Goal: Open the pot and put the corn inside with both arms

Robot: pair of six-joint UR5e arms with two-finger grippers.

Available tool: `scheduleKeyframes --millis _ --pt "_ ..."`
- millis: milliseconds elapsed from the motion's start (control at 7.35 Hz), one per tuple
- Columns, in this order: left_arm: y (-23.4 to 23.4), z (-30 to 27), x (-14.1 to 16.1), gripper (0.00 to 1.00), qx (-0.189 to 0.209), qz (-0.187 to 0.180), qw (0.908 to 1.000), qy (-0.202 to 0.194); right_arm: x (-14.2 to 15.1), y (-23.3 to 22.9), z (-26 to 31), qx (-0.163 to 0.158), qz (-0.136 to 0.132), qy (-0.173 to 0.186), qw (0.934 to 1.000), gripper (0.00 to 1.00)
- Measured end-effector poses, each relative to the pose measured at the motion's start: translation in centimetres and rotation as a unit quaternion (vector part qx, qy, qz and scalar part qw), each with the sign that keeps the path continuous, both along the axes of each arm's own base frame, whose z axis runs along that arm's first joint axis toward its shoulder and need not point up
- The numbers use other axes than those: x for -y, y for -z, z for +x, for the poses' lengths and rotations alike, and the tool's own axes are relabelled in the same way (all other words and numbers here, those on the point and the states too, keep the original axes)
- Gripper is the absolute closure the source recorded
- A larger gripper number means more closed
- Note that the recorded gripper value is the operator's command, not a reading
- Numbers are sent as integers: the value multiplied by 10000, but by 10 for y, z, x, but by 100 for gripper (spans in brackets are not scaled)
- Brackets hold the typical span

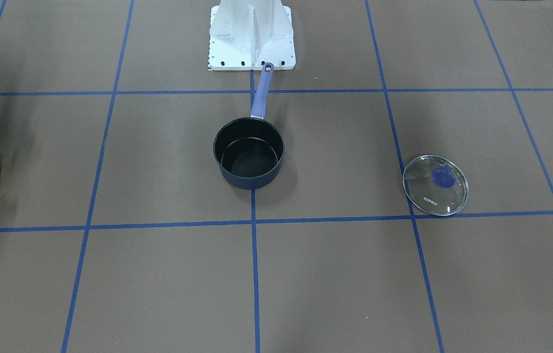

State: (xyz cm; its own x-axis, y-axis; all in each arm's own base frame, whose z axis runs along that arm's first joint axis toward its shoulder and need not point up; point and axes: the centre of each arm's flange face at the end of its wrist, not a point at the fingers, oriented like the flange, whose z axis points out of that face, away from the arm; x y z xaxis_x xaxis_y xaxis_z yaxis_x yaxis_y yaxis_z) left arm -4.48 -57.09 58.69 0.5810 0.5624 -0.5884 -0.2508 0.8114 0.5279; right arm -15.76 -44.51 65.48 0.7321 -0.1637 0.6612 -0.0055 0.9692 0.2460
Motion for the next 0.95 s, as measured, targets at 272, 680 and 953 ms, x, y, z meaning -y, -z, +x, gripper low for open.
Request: scheduleKeyframes --millis 272,680,953 --pt "-2 0 -2 1 -6 -3 10000 -8 -4 -6 -9 -33 31 -21 10000 90" --pt "-4 1 -2 1 -10 -28 10000 2 -5 -11 -12 -98 49 -7 9999 100" --pt "-10 0 -7 1 -11 -112 9999 21 3 28 -16 122 227 18 9997 100"
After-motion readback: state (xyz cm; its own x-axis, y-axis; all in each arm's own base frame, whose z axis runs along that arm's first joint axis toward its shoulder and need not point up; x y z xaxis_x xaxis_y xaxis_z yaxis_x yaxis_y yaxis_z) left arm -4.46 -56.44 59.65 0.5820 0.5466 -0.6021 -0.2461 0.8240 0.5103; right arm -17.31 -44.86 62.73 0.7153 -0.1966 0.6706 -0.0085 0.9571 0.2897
